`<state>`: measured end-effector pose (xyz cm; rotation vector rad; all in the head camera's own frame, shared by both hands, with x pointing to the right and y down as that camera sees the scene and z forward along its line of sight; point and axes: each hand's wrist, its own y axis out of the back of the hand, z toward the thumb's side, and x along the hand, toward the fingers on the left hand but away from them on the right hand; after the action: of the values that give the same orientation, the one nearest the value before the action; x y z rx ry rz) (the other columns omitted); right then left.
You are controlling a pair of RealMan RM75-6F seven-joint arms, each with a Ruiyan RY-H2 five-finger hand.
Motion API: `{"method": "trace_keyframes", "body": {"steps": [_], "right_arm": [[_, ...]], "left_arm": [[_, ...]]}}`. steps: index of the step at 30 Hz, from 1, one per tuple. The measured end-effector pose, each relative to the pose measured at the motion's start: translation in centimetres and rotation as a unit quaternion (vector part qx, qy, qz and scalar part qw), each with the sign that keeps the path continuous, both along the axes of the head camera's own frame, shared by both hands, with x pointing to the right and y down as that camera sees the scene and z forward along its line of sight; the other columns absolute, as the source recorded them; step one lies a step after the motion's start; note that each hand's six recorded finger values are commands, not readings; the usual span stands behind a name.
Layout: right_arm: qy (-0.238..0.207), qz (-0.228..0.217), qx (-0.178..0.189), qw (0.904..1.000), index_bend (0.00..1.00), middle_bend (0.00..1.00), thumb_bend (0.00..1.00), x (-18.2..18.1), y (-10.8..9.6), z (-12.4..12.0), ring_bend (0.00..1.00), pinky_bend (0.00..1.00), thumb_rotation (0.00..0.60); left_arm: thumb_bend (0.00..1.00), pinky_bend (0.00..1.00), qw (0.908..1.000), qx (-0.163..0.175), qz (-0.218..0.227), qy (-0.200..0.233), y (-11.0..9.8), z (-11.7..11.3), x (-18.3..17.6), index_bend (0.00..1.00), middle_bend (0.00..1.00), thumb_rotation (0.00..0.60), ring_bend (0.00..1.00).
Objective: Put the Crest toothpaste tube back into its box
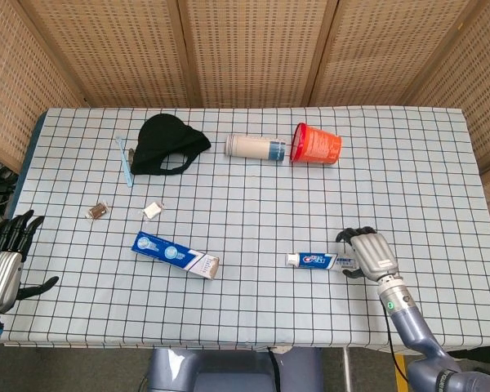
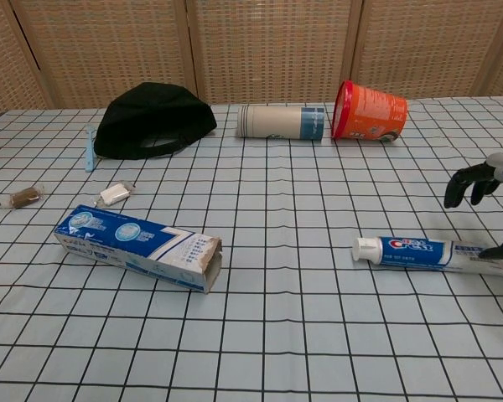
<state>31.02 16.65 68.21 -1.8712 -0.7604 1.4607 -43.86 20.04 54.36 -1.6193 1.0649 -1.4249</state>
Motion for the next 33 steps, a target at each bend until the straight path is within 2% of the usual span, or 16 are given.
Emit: {"method": "trace_keyframes", "body": {"steps": [15, 26, 29, 33], "right_arm": [[0.009, -0.034, -0.006, 0.9993, 0.42, 0.45, 0.33, -2.5, 1.0, 2.8, 0.39, 0.32, 0.600], [0.023, -0.046, -0.016, 0.9986, 0.44, 0.46, 0.39, -2.7, 1.4, 4.0, 0.40, 0.32, 0.600], [0.022, -0.043, -0.016, 0.9987, 0.48, 0.50, 0.43, -2.5, 1.4, 4.1, 0.44, 0.35, 0.600], [0.016, -0.039, -0.014, 0.9990, 0.58, 0.60, 0.55, -2.5, 1.4, 4.2, 0.54, 0.43, 0.600]], "left_arm": [[0.00, 0.00, 1.0000, -0.007, 0.003, -0.005, 0.2, 0.3, 0.2, 0.00, 0.00, 0.600, 0.00], [0.00, 0.00, 0.9999, -0.008, -0.001, -0.007, -0.1, 0.4, 0.0, 0.00, 0.00, 0.600, 0.00], [0.00, 0.00, 0.9999, -0.008, 0.000, -0.007, -0.1, 0.4, 0.0, 0.00, 0.00, 0.600, 0.00], [0.00, 0.00, 0.9999, -0.009, -0.001, -0.008, -0.2, 0.5, 0.0, 0.00, 0.00, 0.600, 0.00]]}}
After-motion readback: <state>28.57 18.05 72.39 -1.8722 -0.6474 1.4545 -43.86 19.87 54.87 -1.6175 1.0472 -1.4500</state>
